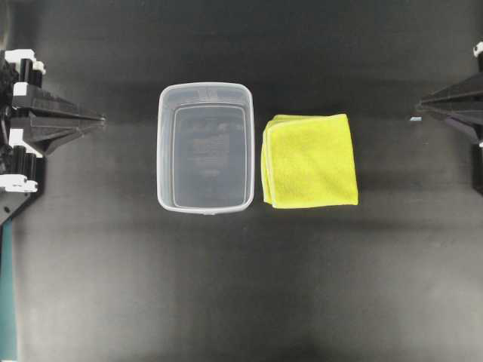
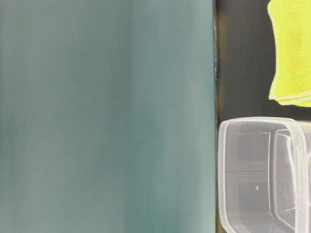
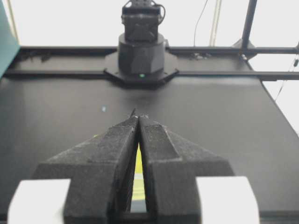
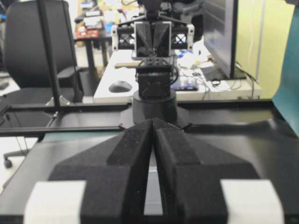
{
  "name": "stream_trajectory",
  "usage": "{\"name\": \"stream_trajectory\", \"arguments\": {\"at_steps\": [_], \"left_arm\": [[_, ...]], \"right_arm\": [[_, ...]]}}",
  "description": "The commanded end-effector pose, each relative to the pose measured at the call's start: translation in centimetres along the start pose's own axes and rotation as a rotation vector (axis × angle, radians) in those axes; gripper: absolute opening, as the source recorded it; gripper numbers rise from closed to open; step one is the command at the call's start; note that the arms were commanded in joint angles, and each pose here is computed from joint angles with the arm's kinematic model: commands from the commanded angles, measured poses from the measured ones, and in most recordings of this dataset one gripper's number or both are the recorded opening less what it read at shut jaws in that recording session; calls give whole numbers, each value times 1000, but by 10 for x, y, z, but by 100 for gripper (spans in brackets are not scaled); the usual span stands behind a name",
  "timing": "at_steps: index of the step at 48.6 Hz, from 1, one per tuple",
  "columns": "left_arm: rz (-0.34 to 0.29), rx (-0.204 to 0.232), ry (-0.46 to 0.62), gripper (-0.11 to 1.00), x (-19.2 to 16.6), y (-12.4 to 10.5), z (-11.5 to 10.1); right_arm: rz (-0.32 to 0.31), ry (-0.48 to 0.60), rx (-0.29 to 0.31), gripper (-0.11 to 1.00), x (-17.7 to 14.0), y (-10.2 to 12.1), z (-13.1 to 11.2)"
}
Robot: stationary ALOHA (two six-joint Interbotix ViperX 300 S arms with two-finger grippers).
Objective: Place the yellow towel into the container with the left arm.
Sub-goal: 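Move the left gripper over the container toward the yellow towel, then lower the left gripper onto the yellow towel's left edge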
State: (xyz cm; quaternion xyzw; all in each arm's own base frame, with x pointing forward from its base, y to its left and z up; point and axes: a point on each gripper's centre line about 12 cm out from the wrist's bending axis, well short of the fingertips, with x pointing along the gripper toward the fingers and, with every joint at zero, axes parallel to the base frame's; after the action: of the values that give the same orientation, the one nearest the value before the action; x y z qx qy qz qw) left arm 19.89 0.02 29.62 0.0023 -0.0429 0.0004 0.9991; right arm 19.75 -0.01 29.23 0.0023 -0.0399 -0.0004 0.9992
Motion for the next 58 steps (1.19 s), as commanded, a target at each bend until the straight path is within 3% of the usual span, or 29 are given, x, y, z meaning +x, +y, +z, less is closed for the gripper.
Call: {"name": "stream_trajectory", "arguments": {"at_steps": [1,6,16,23,33,37,47,52,58], "left_arm": [[-22,-6,-15,6,11,-4,16],[-17,-43,20,0,30,-3,29],[-9,-37,178,0,82,-3,40],[7,-36,311,0,121,1,33],[18,-32,506,0,173,2,17],[26,-18,576,0,190,5,12],[20,65,702,1,228,15,-4],[17,96,742,15,246,21,-17],[19,110,815,50,270,29,-42]], "right_arm": [[13,-31,16,1,2,3,9],[18,-36,35,1,0,4,11],[27,-26,88,1,-3,5,11],[23,51,141,1,-3,5,2],[-20,213,154,3,-11,-1,-15],[-39,234,154,18,-18,-4,-17],[-57,222,147,71,-40,-7,-14],[-61,215,147,78,-49,-7,-11],[-59,203,146,77,-56,-6,-8]]}}
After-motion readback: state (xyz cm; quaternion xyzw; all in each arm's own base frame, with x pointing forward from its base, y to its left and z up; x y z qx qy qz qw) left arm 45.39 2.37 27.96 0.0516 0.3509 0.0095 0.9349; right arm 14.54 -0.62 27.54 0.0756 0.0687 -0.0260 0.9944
